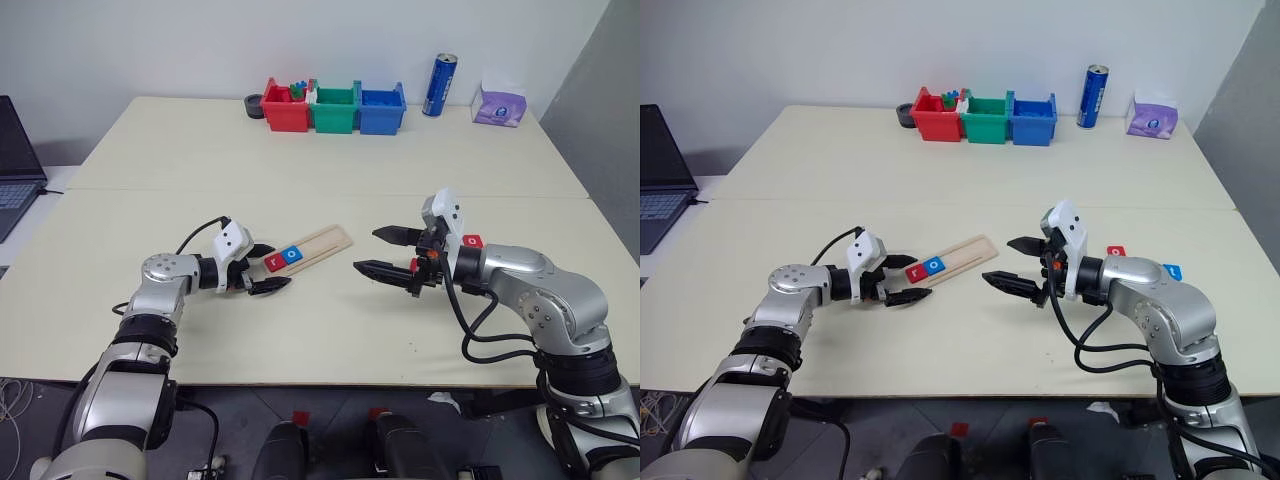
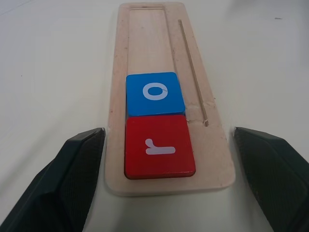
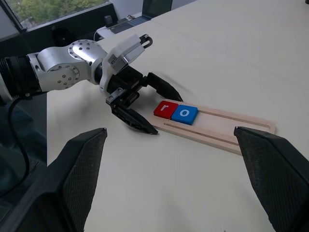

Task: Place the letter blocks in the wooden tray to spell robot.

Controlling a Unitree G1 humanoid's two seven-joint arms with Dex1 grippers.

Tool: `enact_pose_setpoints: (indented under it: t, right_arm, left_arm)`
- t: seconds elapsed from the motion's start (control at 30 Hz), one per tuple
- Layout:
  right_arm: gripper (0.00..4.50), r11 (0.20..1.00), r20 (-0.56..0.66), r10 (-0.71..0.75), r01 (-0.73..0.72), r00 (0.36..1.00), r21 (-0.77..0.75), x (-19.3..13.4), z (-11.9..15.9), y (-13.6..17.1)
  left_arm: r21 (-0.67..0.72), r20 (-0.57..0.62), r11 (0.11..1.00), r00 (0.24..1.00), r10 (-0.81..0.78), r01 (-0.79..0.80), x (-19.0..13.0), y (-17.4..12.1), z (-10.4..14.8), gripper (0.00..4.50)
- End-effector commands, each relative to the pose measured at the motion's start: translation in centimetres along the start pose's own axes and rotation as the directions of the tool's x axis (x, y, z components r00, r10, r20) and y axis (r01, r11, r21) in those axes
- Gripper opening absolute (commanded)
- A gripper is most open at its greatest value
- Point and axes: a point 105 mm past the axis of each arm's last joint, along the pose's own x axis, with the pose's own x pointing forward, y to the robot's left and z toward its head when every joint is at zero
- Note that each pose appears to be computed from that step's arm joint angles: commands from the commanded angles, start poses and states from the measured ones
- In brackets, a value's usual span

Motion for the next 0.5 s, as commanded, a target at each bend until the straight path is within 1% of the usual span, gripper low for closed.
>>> enact_pose_setpoints:
  t: [0.03, 0.2, 0.3, 0.37, 0.5]
  right_arm:
    - [4.48, 0.999, 0.031, 0.010, -0.009, 0.999, -0.045, -0.28, 1.39, 0.26]
    - [4.48, 0.999, 0.032, 0.007, -0.006, 0.999, -0.044, -0.34, 1.46, 0.22]
    - [4.50, 0.999, 0.029, 0.003, -0.002, 1.000, -0.047, -0.39, 1.40, 0.18]
    - [4.50, 0.999, 0.028, 0.003, -0.002, 1.000, -0.048, -0.41, 1.39, 0.18]
    - [4.50, 0.998, 0.013, -0.001, 0.002, 1.000, -0.067, -0.44, 1.17, 0.07]
  left_arm:
    - [0.010, -0.014, 1.000, 1.000, -0.002, 0.003, 0.20, 0.09, -0.18, 4.50]
    - [0.003, -0.019, 1.000, 1.000, -0.002, 0.002, 0.48, 0.16, -0.31, 4.50]
    - [0.000, -0.010, 1.000, 1.000, -0.004, 0.004, 0.63, 0.17, -0.20, 3.90]
    - [-0.001, -0.006, 1.000, 1.000, -0.012, 0.012, 0.66, 0.13, -0.10, 3.39]
    - [0.008, 0.001, 1.000, 1.000, -0.021, 0.021, 0.72, 0.01, 0.08, 3.38]
